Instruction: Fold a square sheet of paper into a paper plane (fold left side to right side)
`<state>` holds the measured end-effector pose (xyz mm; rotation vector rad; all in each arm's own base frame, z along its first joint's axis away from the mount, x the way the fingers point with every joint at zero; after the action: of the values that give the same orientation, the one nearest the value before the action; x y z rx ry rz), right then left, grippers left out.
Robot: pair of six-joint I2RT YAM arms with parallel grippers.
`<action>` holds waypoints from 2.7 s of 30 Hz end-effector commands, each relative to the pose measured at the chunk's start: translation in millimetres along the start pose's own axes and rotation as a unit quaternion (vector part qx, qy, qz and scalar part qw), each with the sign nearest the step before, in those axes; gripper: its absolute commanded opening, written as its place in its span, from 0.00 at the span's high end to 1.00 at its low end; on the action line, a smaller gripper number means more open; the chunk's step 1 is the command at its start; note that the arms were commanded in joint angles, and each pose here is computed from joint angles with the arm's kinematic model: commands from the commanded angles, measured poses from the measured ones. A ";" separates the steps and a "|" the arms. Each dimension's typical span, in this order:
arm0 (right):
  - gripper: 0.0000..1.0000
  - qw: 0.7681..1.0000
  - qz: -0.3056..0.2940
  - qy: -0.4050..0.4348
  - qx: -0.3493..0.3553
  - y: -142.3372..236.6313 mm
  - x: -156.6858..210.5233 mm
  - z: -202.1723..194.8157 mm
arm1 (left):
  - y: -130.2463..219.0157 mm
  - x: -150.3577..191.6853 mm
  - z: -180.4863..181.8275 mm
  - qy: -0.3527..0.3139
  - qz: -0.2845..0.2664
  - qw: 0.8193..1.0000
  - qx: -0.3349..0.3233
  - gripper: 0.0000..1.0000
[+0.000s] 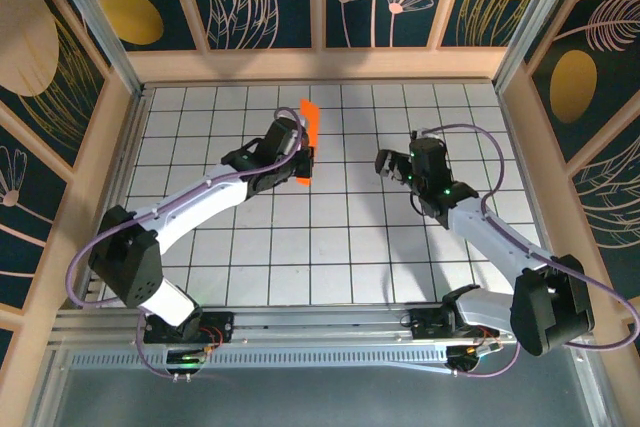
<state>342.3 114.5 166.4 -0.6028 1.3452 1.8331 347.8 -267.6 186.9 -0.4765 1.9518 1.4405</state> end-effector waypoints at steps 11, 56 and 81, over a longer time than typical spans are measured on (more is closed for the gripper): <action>0.01 0.994 -0.019 -0.038 0.105 -8.8 9.3 -63.4 | 13.9 77.0 43.9 -0.146 0.133 0.913 -0.356 1.00; 0.17 0.974 0.144 -0.066 -0.163 -12.7 43.7 17.3 | -70.7 42.0 -65.4 0.165 0.084 0.963 0.194 0.43; 1.00 0.916 0.287 -0.108 -0.258 -63.2 133.5 104.7 | -57.0 54.9 18.9 0.323 0.019 0.910 0.261 0.41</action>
<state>308.0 251.7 52.7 -0.1898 1.0018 2.6767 349.4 -265.9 107.3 -0.7179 2.7545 0.7725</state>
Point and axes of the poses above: each hand's point on the last joint's axis, 136 mm out from that joint toward the fingers, its own y axis back along the fingers, its own z axis along the line the jaws close on, x = y × z, the point moved 1 cm from there along y, back along the fingers, and after that the axes turned 4 degrees about -y, right-handed, at the moved point
